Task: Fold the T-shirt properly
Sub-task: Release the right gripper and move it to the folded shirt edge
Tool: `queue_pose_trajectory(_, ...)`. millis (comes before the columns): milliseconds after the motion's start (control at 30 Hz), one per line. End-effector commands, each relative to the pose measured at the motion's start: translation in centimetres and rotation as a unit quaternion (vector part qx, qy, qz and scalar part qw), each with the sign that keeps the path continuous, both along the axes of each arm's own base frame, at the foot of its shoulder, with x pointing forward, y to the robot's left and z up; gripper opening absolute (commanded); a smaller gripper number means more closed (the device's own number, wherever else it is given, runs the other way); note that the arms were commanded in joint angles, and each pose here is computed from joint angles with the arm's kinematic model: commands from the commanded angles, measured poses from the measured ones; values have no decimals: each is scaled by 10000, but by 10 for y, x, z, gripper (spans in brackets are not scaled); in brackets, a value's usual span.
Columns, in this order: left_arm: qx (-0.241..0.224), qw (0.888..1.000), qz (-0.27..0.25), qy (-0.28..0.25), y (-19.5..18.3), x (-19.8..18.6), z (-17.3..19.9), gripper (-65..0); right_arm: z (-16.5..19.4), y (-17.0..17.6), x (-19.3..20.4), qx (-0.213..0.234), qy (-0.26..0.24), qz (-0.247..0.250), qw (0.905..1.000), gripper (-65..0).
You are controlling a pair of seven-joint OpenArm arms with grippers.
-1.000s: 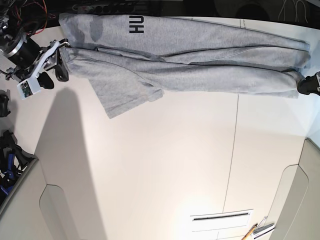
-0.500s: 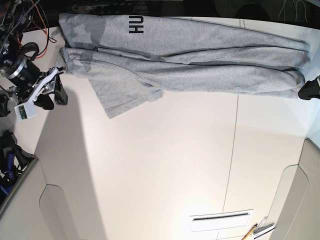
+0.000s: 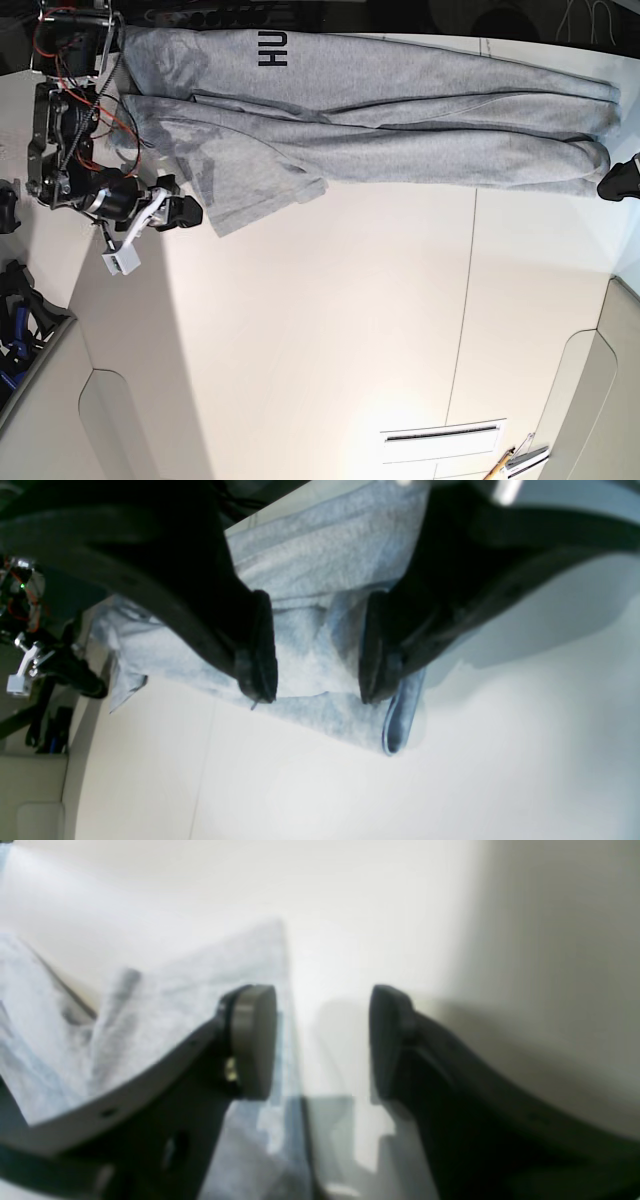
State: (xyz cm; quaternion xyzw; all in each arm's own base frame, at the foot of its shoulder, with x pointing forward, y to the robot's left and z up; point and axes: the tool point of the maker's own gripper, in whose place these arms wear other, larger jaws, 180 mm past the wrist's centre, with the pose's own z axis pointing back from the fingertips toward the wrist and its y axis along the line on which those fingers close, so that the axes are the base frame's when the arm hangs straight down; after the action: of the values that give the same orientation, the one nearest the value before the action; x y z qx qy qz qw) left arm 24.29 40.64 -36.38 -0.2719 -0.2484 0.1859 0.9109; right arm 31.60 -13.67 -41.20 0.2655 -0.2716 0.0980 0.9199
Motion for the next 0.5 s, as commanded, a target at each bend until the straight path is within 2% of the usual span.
queue_pose_trajectory(0,133,9996,-8,-259,10,10,20,-344,4,2,5,-129,-32,129,9998,-346)
queue_pose_trajectory(100,131,9996,-7,-261,10,10,20,-344,4,19,5,-241,70,493,9985,-357)
queue_pose_trajectory(133,131,9996,-7,-261,10,10,20,-344,4,24,5,-261,112,597,9978,-406)
queue_pose_trajectory(167,131,9996,-7,-263,10,10,20,-344,4,27,4,-315,167,696,9969,-502)
queue_pose_trajectory(200,131,9996,-7,-261,10,10,20,-344,4,27,5,-401,197,769,9960,-629)
queue_pose_trajectory(233,131,9996,-8,-259,10,10,20,-344,4,23,7,-552,204,792,9951,-650)
queue_pose_trajectory(300,131,9996,-7,-261,10,10,20,-344,10,15,17,-774,104,740,9942,-650)
queue_pose_trajectory(467,138,9995,13,-288,11,11,20,-344,43,18,26,-727,-383,752,9938,-650)
